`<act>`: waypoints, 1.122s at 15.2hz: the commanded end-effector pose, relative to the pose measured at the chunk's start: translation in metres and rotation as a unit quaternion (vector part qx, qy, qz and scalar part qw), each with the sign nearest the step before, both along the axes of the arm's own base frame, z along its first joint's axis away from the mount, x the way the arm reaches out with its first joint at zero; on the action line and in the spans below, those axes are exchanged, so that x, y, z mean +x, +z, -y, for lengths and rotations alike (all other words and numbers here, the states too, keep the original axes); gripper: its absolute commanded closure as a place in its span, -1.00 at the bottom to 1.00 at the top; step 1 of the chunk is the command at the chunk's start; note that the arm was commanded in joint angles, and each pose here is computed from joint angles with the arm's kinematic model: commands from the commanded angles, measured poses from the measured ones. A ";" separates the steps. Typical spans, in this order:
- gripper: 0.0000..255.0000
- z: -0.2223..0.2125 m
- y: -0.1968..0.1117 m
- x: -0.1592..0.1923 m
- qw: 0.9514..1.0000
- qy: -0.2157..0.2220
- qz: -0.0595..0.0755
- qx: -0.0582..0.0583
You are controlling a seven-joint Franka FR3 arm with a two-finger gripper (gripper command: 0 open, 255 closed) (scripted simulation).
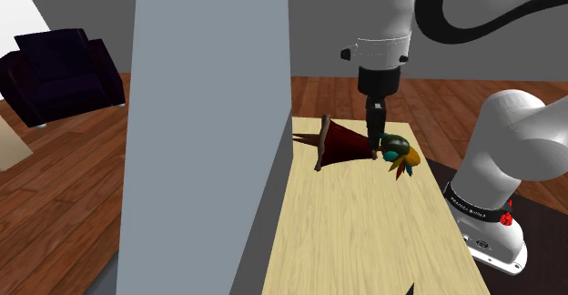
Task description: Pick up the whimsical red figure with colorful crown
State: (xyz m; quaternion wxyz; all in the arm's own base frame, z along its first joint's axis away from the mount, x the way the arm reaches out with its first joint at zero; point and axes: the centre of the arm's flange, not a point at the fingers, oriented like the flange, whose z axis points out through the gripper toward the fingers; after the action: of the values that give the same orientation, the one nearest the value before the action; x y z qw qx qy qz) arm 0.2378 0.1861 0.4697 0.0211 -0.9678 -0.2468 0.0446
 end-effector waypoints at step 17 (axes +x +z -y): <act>1.00 -0.001 -0.023 0.000 1.000 0.001 0.000 0.000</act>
State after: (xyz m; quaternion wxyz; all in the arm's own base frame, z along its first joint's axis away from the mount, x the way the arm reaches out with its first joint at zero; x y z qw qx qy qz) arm 0.2382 0.1873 0.4439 0.0214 -0.9676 -0.2476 0.0440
